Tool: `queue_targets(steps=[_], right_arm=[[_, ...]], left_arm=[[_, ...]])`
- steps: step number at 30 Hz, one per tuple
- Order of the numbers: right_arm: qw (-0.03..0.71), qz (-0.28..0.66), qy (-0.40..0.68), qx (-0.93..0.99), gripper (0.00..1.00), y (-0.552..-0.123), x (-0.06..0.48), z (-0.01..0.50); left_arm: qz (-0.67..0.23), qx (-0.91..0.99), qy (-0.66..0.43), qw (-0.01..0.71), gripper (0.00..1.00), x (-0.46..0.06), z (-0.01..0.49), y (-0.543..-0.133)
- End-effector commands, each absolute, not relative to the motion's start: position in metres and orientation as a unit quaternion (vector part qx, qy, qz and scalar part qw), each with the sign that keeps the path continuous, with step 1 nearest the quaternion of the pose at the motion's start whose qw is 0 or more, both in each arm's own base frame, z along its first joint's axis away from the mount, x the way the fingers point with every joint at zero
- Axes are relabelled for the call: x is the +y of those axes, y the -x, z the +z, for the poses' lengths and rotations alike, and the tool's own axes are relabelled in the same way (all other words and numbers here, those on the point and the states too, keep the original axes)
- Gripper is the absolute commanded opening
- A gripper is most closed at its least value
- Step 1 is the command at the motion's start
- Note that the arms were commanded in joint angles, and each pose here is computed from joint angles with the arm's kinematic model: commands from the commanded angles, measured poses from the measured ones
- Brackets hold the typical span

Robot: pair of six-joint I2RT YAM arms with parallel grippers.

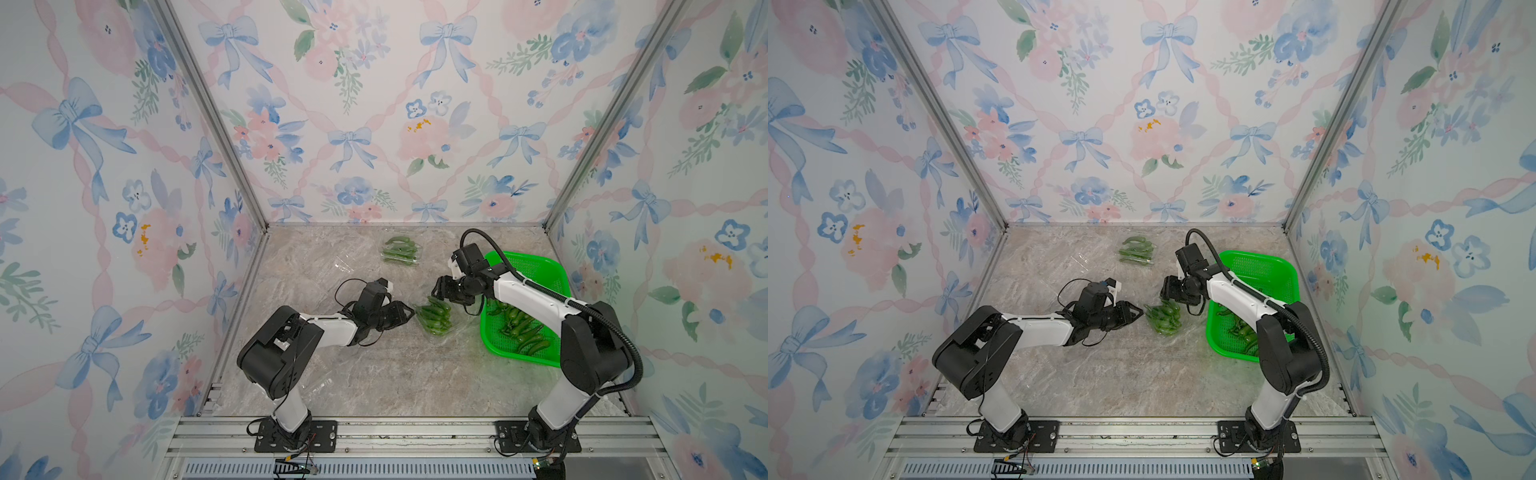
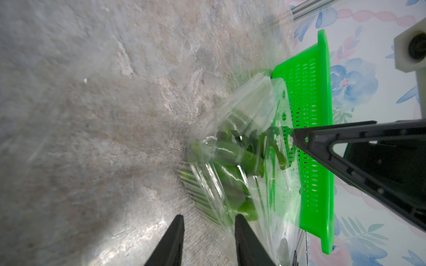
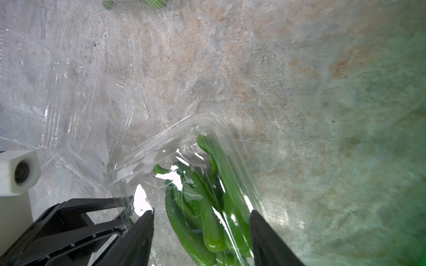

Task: Take small green peppers out of containers
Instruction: Open the packing box at the center of the board.

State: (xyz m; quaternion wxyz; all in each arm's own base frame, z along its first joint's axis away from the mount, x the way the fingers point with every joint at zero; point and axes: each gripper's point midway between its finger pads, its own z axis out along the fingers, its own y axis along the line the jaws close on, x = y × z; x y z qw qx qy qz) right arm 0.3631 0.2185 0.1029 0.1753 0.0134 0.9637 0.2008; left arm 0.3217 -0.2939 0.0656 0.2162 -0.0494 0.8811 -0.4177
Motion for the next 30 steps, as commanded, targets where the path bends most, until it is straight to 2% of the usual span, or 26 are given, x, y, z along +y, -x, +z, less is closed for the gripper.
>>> queue_targets(steps=[1, 9, 16, 30], right_arm=[[0.162, 0.205, -0.013, 0.965, 0.65, -0.359, 0.221, 0.096], [0.169, 0.201, -0.022, 0.965, 0.66, -0.366, 0.211, 0.1], [0.169, 0.202, -0.023, 0.964, 0.66, -0.369, 0.212, 0.101], [0.167, 0.206, -0.021, 0.964, 0.66, -0.366, 0.214, 0.101]], left_arm=[[-0.422, 0.879, 0.046, 0.216, 0.39, -0.296, 0.068, -0.323], [-0.428, 0.868, 0.057, 0.245, 0.4, -0.278, 0.09, -0.325], [-0.414, 0.881, 0.06, 0.219, 0.4, -0.271, 0.065, -0.311], [-0.414, 0.885, 0.051, 0.209, 0.4, -0.282, 0.059, -0.312]])
